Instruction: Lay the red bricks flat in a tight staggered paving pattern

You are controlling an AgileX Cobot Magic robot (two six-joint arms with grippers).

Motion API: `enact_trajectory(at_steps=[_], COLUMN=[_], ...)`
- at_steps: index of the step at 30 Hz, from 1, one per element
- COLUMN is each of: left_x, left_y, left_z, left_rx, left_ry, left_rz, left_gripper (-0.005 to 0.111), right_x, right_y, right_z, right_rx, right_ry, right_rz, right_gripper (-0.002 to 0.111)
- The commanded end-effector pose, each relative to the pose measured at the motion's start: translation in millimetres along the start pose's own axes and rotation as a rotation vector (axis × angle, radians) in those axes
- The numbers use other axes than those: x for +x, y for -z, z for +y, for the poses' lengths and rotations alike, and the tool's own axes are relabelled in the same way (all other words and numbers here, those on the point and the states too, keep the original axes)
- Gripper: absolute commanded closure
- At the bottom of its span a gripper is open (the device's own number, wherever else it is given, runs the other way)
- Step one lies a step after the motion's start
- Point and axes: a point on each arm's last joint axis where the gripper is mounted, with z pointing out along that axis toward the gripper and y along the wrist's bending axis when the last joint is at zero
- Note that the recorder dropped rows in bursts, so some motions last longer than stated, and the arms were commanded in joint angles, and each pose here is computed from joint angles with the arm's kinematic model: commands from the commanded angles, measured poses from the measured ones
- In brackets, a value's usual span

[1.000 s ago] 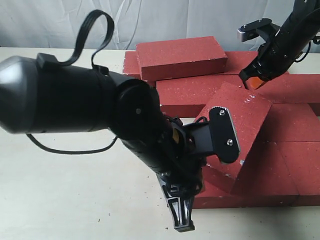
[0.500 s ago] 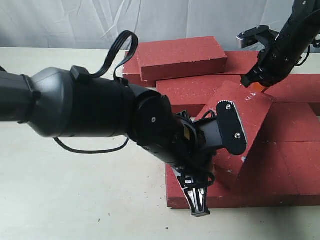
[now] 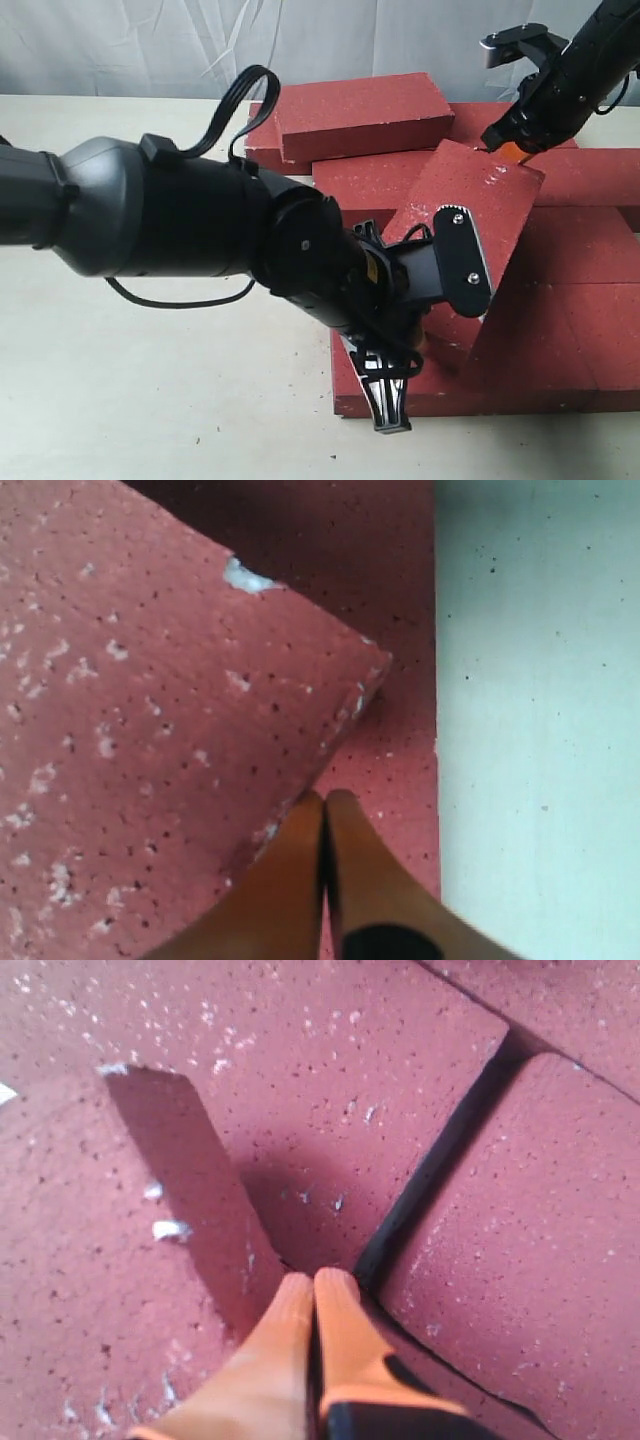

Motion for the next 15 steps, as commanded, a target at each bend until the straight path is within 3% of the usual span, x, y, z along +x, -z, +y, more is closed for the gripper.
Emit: enact_trajectory(at_steps=[1, 8, 15], left_x=[-11.5, 3.9, 28.4], left_y=[23.9, 59.2, 83.0], left_z=[7.6, 30.6, 50.2], left_rx=[-0.076, -0.137, -0.215], left_ry=[-0.014, 0.069, 0.138], left_rz=[-0.07, -0.008, -0.003], left_gripper=[0.107, 0.107, 0.107], right_x=[5.0, 1.2, -17.6], right_y=[7.0, 5.5, -4.3], right_z=[12.1, 20.9, 62.0], right_rx=[-0.097, -0.124, -0.134], right_ry=[0.008, 0.015, 0.086], right_rz=[0.05, 0.046, 0.038], right_gripper=[0.109, 0.109, 0.109])
